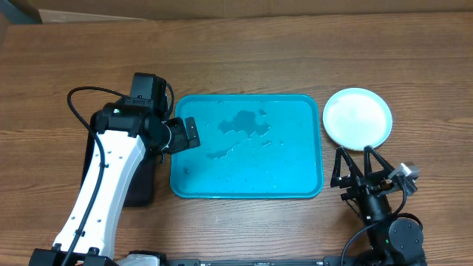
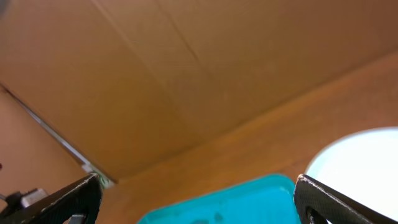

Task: Clean dirty plates on tray and stack at the side

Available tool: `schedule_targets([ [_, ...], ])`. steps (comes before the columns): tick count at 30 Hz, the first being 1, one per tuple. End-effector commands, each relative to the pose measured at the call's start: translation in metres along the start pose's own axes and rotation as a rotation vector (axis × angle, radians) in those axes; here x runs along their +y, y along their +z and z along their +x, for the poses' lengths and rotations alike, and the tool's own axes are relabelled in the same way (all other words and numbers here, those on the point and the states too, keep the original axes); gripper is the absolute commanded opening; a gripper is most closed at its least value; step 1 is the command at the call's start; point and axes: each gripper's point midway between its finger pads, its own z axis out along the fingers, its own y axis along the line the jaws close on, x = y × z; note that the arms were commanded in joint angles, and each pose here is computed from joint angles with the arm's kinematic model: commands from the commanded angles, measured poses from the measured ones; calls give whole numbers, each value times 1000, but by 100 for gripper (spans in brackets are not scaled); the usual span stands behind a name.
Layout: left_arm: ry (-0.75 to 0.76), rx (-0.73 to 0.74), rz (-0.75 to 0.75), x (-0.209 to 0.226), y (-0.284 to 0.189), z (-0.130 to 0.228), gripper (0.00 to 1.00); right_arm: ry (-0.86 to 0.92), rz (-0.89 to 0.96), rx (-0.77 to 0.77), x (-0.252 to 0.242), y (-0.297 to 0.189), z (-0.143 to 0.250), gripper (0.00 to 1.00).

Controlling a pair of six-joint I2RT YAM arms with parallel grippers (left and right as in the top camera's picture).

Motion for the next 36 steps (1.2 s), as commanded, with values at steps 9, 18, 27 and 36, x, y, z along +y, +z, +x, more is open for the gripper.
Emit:
schedule_targets([
  [9,-10,7,-10,2,3,2,100,-86,-13,-50,-6,2,3,100],
  [18,-10,7,-11,2,3,2,100,-141,142,54,-47,0,24,100],
  [27,-10,7,-11,2,3,2,100,-296,138,67,-48,0,24,100],
  [36,-10,7,-11,2,3,2,99,-296,131,70,-47,0,25,100],
])
